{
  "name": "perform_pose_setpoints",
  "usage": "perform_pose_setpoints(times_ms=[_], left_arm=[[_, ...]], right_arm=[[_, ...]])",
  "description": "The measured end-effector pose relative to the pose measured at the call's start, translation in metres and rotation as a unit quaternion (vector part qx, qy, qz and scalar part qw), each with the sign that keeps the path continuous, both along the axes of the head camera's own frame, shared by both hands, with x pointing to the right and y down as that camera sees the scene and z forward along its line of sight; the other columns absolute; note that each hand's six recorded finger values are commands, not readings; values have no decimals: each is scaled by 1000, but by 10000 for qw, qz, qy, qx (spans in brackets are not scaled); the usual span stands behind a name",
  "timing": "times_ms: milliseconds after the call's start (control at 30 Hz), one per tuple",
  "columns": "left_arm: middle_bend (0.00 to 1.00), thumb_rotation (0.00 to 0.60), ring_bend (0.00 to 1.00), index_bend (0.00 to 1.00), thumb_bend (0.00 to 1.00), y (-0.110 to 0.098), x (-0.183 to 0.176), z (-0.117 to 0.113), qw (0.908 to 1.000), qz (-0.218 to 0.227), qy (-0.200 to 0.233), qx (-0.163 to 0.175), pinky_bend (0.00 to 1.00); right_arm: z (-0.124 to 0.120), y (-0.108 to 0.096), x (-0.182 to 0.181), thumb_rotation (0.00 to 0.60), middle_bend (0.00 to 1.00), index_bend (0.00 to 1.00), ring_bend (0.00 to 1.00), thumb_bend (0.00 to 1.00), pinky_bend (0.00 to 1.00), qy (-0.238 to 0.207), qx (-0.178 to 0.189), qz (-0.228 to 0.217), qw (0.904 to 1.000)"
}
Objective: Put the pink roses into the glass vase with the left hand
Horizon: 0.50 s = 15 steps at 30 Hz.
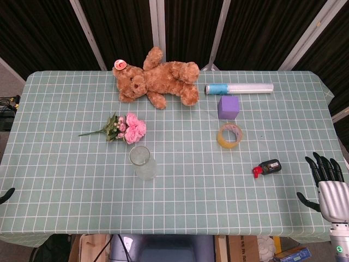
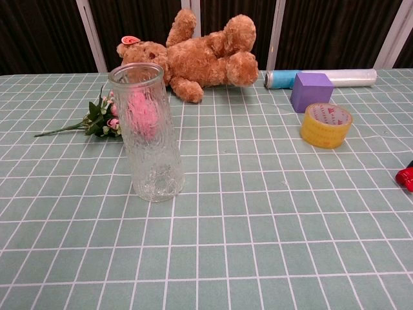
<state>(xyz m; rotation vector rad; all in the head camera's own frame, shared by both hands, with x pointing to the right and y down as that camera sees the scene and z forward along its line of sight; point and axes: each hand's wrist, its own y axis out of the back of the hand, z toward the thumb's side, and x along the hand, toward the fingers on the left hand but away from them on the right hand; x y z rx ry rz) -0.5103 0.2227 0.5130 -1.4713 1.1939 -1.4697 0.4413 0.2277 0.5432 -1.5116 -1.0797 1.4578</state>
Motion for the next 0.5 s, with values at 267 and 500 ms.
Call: perform_pose_setpoints(times_ms=[267, 500], left_arm=[[0, 600, 0, 126, 242, 1, -2, 0, 10000, -61, -30, -12, 76], [0, 600, 0, 126, 242, 0, 1, 1, 10000, -15, -32, -42, 76]], right_arm=[[2, 0, 1, 600, 38, 117, 58, 205, 1, 12, -57, 6, 10000], [-1, 0, 0, 600, 38, 117, 58, 204, 1, -7, -2, 22, 10000]])
